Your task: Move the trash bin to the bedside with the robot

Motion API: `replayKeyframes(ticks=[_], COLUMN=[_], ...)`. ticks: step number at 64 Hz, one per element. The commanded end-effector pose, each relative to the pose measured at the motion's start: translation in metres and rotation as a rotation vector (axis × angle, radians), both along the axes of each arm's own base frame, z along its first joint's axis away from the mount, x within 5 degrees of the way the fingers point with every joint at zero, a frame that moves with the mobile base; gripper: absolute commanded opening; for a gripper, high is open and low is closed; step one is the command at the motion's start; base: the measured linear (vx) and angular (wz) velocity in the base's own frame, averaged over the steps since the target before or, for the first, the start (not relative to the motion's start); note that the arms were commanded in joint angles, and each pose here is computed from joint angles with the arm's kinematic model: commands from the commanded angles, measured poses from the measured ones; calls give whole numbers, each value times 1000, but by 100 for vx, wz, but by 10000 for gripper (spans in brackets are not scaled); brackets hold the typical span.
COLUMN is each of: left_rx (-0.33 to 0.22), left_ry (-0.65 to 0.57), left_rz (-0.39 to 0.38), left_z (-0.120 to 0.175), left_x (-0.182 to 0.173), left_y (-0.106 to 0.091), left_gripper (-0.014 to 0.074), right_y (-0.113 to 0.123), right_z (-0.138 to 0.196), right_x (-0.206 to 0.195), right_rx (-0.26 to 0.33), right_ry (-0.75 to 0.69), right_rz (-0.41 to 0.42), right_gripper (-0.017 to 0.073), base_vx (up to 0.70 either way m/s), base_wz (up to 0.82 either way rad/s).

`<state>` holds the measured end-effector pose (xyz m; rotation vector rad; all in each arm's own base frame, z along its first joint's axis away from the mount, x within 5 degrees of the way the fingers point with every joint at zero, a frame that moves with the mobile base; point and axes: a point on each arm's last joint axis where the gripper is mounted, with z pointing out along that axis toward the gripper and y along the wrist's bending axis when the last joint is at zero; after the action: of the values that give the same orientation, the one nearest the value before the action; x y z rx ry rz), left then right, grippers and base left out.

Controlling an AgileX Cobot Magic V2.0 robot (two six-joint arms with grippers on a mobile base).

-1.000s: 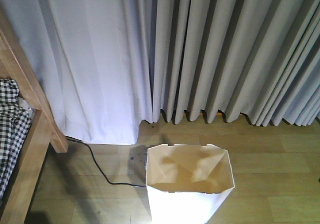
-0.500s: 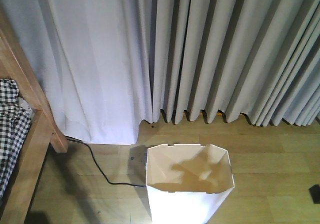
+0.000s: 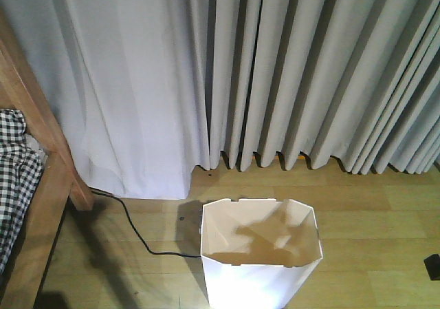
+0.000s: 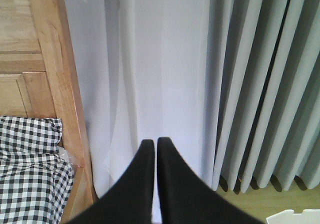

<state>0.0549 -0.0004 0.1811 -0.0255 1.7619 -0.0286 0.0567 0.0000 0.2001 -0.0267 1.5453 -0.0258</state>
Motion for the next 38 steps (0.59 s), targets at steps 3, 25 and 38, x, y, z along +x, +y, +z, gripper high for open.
replayKeyframes(ticks=[3,25,38], left_rx=[-8,-8,-8], left_ry=[-65,-65,-65], left_rz=[0,0,0], left_z=[1,1,1], left_x=[1,1,1], left_y=[0,0,0], left_gripper=[-7,-7,-7], right_y=[0,0,0], right_z=[5,5,5], right_x=[-1,-1,-1], right_rx=[0,0,0], right_ry=[-73,-73,-73], right_rz=[1,1,1], right_gripper=[-9,-9,-9], base_vx=[0,0,0], base_wz=[0,0,0])
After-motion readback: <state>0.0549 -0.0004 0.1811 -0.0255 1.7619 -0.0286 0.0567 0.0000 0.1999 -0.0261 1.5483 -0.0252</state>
